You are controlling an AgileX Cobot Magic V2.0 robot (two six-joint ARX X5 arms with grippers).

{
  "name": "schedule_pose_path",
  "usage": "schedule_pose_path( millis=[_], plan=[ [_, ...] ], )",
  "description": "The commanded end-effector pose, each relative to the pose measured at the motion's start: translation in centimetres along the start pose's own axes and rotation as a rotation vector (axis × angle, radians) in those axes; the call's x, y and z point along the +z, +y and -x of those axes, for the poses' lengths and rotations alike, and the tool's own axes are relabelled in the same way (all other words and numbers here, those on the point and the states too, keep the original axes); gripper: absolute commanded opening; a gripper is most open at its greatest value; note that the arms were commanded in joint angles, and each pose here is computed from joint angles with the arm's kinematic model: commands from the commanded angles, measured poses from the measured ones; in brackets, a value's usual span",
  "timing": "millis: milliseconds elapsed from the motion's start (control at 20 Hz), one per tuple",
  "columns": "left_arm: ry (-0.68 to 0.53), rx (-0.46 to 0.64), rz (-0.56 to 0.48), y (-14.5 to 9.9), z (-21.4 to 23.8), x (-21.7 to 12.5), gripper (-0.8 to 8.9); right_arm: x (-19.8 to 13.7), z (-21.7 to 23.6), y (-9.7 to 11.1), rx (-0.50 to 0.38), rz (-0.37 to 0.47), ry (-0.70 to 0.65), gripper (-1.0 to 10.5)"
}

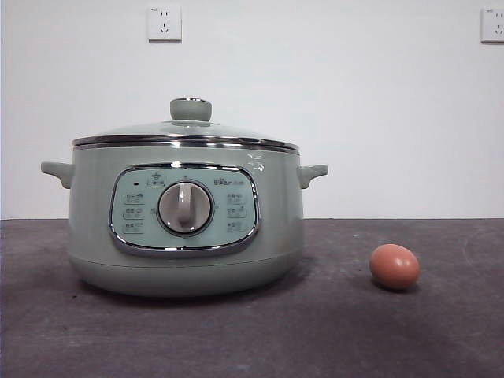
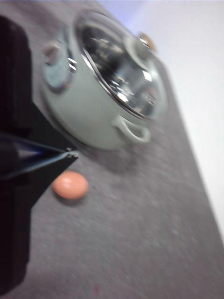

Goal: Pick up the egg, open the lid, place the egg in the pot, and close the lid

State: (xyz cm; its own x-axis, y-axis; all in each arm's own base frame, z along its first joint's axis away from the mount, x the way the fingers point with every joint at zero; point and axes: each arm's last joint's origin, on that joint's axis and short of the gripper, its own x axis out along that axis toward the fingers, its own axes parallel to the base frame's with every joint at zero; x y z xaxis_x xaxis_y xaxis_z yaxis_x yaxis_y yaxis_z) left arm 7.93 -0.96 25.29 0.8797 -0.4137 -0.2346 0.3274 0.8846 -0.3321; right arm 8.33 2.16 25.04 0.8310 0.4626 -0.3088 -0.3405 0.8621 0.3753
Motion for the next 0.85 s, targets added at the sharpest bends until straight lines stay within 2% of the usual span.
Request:
schedule_pose_path(
  millis=[50, 500, 700, 850],
  plan=[
    [0.051, -0.069, -0.031, -0.6, 0.1, 1.3, -0.06, 1.6, 0.0, 0.6, 0.027, 0.07, 0.104, -0.1],
    [0.263, -0.21, -0.061, -2.0, 0.8, 4.0, -0.06, 5.9, -0.7, 2.2, 0.089, 0.15, 0.43, -0.1],
    [0.364, -0.208, -0.065, -2.4, 1.4, 4.2, -0.06, 6.8, -1.3, 2.8, 0.121, 0.185, 0.572, -0.1],
    [0.388, -0.206, -0.052, -2.3, 1.4, 4.1, 0.01, 6.8, -1.8, 2.8, 0.127, 0.186, 0.594, 0.0]
  ],
)
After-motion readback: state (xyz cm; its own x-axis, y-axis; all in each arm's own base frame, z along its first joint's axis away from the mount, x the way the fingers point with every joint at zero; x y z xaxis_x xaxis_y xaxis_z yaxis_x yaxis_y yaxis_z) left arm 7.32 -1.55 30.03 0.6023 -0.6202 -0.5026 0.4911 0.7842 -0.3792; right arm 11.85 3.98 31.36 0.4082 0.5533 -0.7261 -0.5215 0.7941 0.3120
